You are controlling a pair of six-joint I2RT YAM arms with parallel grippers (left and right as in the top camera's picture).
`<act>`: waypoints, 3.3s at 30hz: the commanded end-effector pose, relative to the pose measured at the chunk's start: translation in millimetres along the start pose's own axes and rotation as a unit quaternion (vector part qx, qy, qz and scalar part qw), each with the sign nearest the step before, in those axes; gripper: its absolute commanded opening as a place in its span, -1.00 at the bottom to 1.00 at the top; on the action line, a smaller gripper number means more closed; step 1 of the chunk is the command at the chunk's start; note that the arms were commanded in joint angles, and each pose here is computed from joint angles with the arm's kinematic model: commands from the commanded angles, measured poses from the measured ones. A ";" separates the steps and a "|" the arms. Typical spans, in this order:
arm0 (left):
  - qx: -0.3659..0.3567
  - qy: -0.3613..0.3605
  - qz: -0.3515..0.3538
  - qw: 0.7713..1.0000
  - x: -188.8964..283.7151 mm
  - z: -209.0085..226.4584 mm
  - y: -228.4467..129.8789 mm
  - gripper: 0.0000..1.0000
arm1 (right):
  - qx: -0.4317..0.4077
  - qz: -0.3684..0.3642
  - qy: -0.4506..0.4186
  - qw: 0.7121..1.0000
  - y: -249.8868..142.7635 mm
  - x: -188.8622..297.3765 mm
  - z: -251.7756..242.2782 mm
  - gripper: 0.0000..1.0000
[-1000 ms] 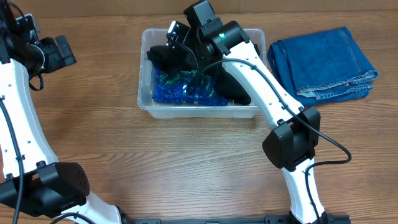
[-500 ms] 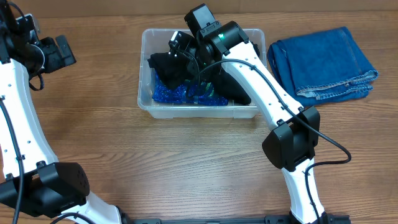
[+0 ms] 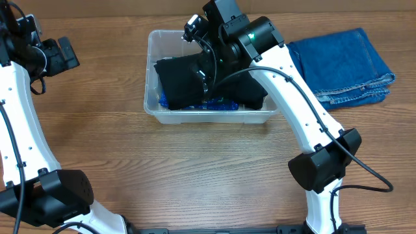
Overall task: Pack container
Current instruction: 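Carry the black cloth with the right gripper and lower it into the bin, then open the right gripper and lift it out of the bin, then reach the right gripper to the folded blue jeans and grasp them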
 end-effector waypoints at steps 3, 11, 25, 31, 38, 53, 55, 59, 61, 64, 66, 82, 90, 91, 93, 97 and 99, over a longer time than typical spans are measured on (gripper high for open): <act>-0.011 -0.005 -0.006 1.000 5.2 -3.8 -0.6 1.00 | -0.088 -0.049 0.001 0.995 12.2 11.8 -10.1 1.00; -0.011 -0.004 -0.006 1.000 5.2 -3.8 -0.6 1.00 | -0.248 -0.085 0.018 0.965 23.3 -4.1 -30.8 0.60; -0.011 -0.005 -0.006 1.000 5.2 -3.8 -0.6 1.00 | -0.282 0.086 0.033 0.955 -19.3 -154.3 6.4 0.44; -0.011 -0.005 -0.006 1.000 5.2 -3.8 -0.6 0.99 | -0.286 0.086 0.030 0.954 -20.4 -157.8 1.0 0.46; -0.011 -0.005 -0.006 1.000 5.2 -3.8 -0.6 1.00 | -0.304 0.003 0.024 0.952 11.4 -64.6 -29.7 0.62; -0.011 -0.004 -0.006 1.000 5.2 -3.8 -0.6 1.00 | -0.658 -0.046 -0.199 0.725 -130.0 128.9 -244.4 1.00; -0.011 -0.004 -0.006 1.000 5.2 -3.8 -0.6 1.00 | -0.731 -0.030 -0.195 0.653 -166.5 131.7 -267.3 1.00; -0.011 -0.004 -0.006 1.000 5.2 -3.8 -0.6 1.00 | -0.801 0.007 -0.176 0.573 -219.0 121.2 -290.5 1.00; -0.011 -0.004 -0.006 1.000 5.2 -3.8 -0.6 1.00 | -0.836 0.037 -0.179 0.518 -251.3 103.1 -297.9 1.00; -0.011 -0.004 -0.006 1.000 5.2 -3.8 -0.6 0.99 | -0.856 0.070 -0.167 0.485 -278.0 67.2 -296.6 1.00; -0.011 -0.005 -0.006 1.000 5.2 -3.8 -0.6 1.00 | -0.868 0.085 -0.165 0.460 -293.8 43.0 -292.5 1.00; -0.011 -0.004 -0.006 1.000 5.2 -3.8 -0.6 1.00 | -0.853 0.001 -0.120 0.507 -312.8 -51.8 -288.1 0.85; -0.011 -0.004 -0.006 1.000 5.2 -3.8 -0.6 1.00 | -0.796 -0.006 -0.145 0.587 -299.2 -58.4 -287.4 -0.92; -0.011 -0.005 -0.006 1.000 5.2 -3.8 -0.6 1.00 | -0.792 -0.008 -0.145 0.593 -299.0 -55.5 -289.1 -0.92; -0.011 -0.005 -0.006 1.000 5.2 -3.8 -0.6 1.00 | -0.781 -0.016 -0.145 0.607 -296.3 -42.1 -293.8 -0.92; -0.011 -0.005 -0.006 1.000 5.2 -3.8 -0.6 1.00 | -0.750 -0.077 -0.157 0.638 -264.1 27.6 -302.6 -0.92; -0.011 -0.005 -0.006 1.000 5.2 -3.8 -0.6 1.00 | -0.734 -0.118 -0.165 0.648 -240.6 70.5 -299.6 -0.93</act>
Point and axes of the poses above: each gripper's point midway between its finger pads, its own x axis back along the fingers, its own z axis along the line the jaws close on, y = z × x, the point moved 9 cm from there along x, back along the fingers, and after that the axes turned 11 degrees about -x, right-handed, at the moved point
